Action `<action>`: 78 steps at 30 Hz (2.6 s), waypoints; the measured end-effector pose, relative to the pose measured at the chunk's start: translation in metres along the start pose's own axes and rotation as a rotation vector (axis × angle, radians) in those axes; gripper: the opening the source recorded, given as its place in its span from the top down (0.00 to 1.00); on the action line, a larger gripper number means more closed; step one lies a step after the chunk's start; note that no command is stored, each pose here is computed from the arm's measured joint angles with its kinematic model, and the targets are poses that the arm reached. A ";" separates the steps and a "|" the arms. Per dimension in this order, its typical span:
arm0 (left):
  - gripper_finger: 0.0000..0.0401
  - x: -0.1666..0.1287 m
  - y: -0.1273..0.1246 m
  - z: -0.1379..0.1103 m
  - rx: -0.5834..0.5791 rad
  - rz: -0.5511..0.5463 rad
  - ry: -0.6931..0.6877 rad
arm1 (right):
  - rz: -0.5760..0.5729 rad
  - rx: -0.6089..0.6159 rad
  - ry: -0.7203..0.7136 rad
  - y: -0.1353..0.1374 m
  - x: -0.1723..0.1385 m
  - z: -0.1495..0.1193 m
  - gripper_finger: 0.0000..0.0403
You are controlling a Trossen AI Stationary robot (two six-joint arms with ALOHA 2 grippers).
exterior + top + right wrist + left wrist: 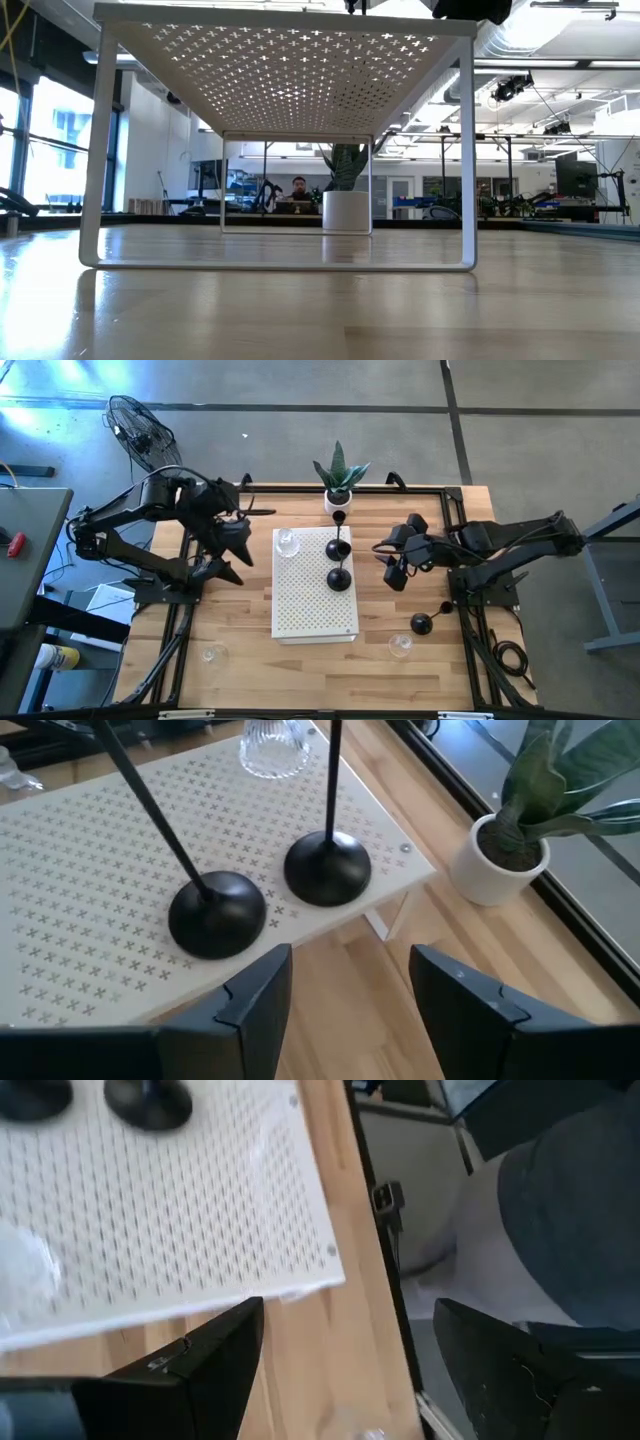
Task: Pick & Place candle stick holders
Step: Put the left transparent glass candle holder on the shelf aligned with the other transparent glass candle holder
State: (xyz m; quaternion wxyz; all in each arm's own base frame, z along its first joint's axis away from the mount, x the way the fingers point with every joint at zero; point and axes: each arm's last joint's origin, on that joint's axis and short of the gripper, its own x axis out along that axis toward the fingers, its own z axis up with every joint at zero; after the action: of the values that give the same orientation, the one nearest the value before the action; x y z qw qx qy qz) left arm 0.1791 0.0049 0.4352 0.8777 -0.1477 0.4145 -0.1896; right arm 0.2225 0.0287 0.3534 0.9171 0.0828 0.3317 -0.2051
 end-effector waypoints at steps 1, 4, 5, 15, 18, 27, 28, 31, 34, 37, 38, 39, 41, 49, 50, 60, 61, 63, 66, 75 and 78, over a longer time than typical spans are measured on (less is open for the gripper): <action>0.28 0.000 0.000 -0.002 -0.025 0.000 0.016 | -0.002 0.000 0.000 0.000 0.000 0.000 0.52; 0.28 0.000 0.000 -0.005 -0.101 0.006 0.050 | -0.002 -0.002 0.000 0.000 0.000 0.000 0.52; 0.28 0.000 0.000 -0.007 -0.136 0.013 0.065 | -0.003 -0.004 0.000 0.000 0.000 0.000 0.52; 0.28 0.020 -0.003 -0.040 -0.389 0.031 0.235 | -0.021 -0.028 0.026 -0.002 0.000 -0.003 0.52; 0.28 0.035 -0.005 -0.056 -0.456 0.081 0.309 | -0.030 -0.027 0.021 -0.002 0.000 -0.003 0.52; 0.28 0.071 -0.014 -0.096 -0.657 0.238 0.501 | -0.022 -0.070 -0.018 -0.001 0.000 0.001 0.52; 0.28 0.074 -0.017 -0.099 -0.639 0.235 0.520 | -0.028 -0.078 -0.020 -0.001 0.000 0.001 0.52; 0.28 0.082 -0.025 -0.107 -0.550 0.249 0.554 | -0.034 -0.081 -0.028 -0.002 0.000 0.002 0.52; 0.28 0.090 -0.028 -0.119 -0.375 0.316 0.573 | 0.012 -0.107 -0.055 0.001 0.000 0.006 0.52; 0.28 0.101 -0.032 -0.132 -0.305 0.317 0.623 | 0.042 -0.124 -0.086 0.002 -0.001 0.009 0.52; 0.28 0.106 -0.034 -0.136 -0.309 0.309 0.630 | 0.042 -0.125 -0.088 0.001 -0.003 0.009 0.52; 0.28 0.111 -0.034 -0.140 -0.318 0.302 0.636 | 0.038 -0.124 -0.090 0.000 -0.004 0.009 0.52; 0.28 0.120 -0.037 -0.146 -0.329 0.278 0.636 | 0.026 -0.111 -0.096 -0.003 -0.008 0.009 0.52; 0.28 0.128 -0.037 -0.152 -0.439 0.329 0.591 | 0.025 -0.080 -0.128 -0.011 -0.022 0.008 0.52; 0.28 0.128 -0.037 -0.152 -0.448 0.330 0.592 | 0.016 -0.078 -0.135 -0.012 -0.024 0.008 0.52; 0.28 0.132 -0.053 -0.156 -0.381 0.265 0.564 | 0.000 -0.070 -0.157 -0.016 -0.029 0.009 0.52; 0.28 0.132 -0.056 -0.158 -0.360 0.264 0.560 | 0.001 -0.073 -0.157 -0.016 -0.029 0.008 0.52; 0.28 0.132 -0.062 -0.162 -0.313 0.252 0.554 | 0.002 -0.073 -0.156 -0.016 -0.029 0.008 0.52; 0.28 0.134 -0.072 -0.166 -0.253 0.229 0.528 | 0.007 -0.076 -0.155 -0.016 -0.029 0.008 0.52; 0.28 0.156 -0.094 -0.178 -0.140 0.225 0.499 | -0.005 -0.092 -0.128 -0.017 -0.028 0.006 0.52; 0.28 0.163 -0.096 -0.180 -0.168 0.247 0.528 | -0.005 -0.092 -0.129 -0.017 -0.028 0.006 0.52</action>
State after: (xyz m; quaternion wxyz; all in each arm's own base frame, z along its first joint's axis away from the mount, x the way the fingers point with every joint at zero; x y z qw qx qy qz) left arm 0.1130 -0.1722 0.2552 0.7409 -0.1138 0.6573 -0.0784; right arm 0.1988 0.0210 0.3757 0.9388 0.0264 0.2813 -0.1969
